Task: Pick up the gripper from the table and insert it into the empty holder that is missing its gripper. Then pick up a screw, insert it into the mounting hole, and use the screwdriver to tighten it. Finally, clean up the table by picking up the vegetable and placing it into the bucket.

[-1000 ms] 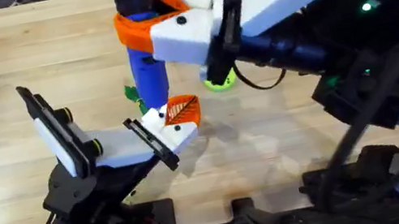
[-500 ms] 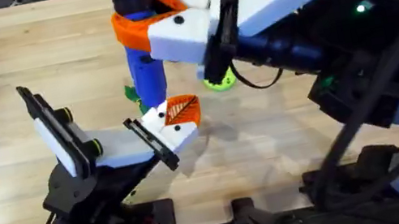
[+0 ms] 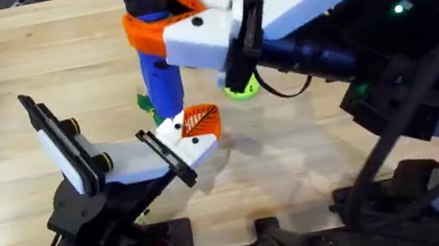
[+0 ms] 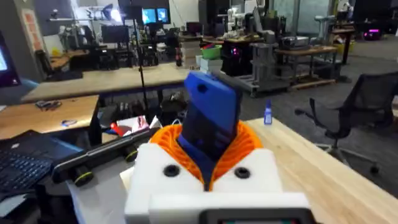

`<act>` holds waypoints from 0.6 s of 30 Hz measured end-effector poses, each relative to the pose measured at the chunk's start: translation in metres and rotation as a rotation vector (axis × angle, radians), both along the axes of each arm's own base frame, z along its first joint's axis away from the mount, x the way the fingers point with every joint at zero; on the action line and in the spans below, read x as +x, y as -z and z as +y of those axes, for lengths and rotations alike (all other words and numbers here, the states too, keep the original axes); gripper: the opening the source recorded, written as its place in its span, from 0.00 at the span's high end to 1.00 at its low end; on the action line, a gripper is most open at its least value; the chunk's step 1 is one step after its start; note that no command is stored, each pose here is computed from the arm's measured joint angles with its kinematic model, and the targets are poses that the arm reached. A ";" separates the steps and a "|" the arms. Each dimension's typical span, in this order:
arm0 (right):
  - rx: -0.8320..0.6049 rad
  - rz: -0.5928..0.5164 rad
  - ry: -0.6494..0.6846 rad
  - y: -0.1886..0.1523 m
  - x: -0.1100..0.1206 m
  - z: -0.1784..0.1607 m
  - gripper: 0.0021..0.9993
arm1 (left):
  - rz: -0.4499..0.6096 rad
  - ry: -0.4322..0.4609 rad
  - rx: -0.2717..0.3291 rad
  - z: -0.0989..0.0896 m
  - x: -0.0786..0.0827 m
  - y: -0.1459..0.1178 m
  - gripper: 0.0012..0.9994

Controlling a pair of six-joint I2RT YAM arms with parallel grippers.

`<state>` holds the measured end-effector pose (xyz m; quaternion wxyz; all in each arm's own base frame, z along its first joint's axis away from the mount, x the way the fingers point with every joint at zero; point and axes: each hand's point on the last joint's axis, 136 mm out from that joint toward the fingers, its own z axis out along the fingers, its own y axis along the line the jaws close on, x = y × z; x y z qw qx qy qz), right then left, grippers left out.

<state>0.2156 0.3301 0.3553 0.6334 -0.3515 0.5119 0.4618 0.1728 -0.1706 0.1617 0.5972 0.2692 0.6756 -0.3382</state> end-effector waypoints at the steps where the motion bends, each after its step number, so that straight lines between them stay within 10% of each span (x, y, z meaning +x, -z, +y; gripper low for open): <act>1: -0.007 0.006 0.000 0.002 0.000 0.000 0.98 | 0.000 0.000 0.000 0.000 0.000 0.000 0.99; 18: -0.002 0.001 0.000 -0.004 -0.004 -0.004 0.98 | 0.000 0.000 0.000 0.000 0.000 0.000 0.99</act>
